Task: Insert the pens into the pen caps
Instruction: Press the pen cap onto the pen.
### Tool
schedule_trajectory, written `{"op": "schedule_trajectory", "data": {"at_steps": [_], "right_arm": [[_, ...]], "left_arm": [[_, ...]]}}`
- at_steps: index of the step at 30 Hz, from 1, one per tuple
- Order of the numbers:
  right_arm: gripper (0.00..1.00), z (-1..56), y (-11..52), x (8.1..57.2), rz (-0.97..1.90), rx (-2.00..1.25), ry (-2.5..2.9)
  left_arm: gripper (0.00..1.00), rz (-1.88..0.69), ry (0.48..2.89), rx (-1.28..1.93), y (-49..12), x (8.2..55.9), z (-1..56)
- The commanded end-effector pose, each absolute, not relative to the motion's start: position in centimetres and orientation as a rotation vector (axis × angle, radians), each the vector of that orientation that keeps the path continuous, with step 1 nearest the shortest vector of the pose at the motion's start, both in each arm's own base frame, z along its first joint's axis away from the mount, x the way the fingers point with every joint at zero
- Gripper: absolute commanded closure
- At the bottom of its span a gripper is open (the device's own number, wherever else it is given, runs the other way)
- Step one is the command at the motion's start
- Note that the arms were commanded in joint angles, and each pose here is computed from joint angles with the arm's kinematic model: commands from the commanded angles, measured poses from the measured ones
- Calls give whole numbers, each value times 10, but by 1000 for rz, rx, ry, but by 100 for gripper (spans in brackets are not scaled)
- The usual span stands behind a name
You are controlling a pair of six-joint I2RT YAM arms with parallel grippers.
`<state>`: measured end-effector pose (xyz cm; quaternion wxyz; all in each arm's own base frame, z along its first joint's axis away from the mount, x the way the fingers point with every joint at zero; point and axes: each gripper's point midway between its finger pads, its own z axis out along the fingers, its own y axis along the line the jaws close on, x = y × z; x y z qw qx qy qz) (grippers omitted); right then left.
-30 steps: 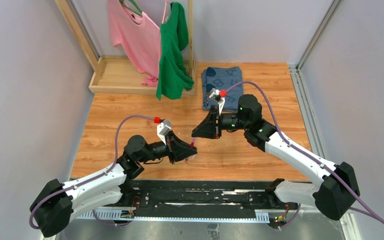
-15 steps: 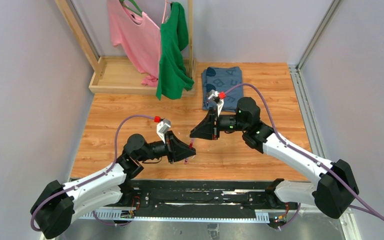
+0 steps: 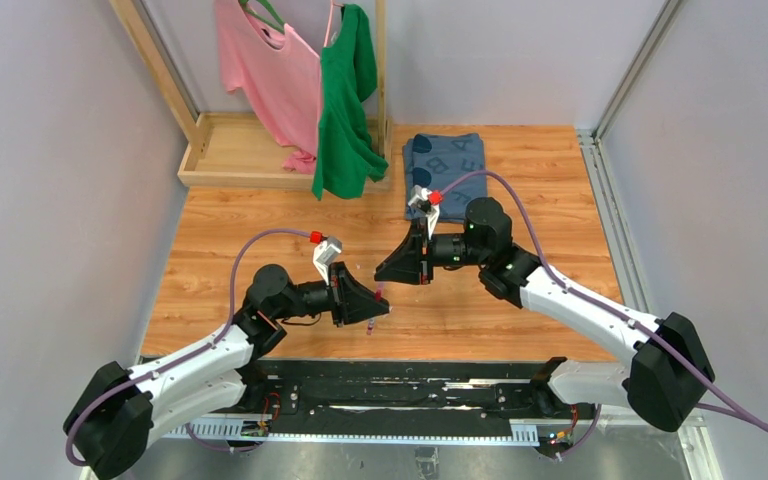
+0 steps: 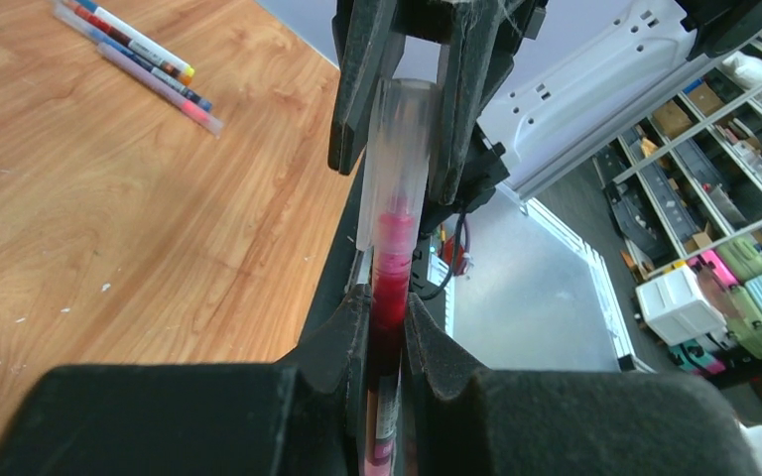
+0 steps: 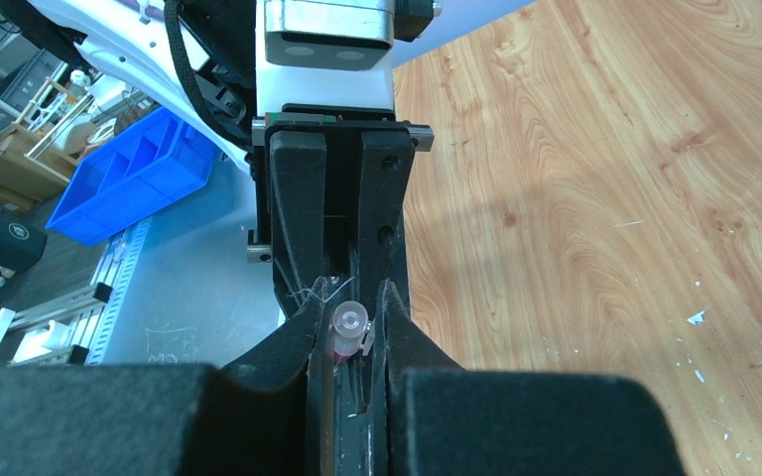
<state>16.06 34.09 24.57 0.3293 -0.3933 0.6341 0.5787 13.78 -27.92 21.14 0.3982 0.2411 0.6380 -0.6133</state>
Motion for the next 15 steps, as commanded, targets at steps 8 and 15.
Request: {"op": "schedule_trajectory", "data": {"at_steps": [8, 15], "right_arm": [[100, 129, 287, 30, 1812, -1317, 2289], [99, 151, 310, 67, 1672, -1155, 2256]], "left_arm": [[100, -1448, 796, 392, -227, 157, 428], [100, -1441, 927, 569, -248, 152, 387]]}}
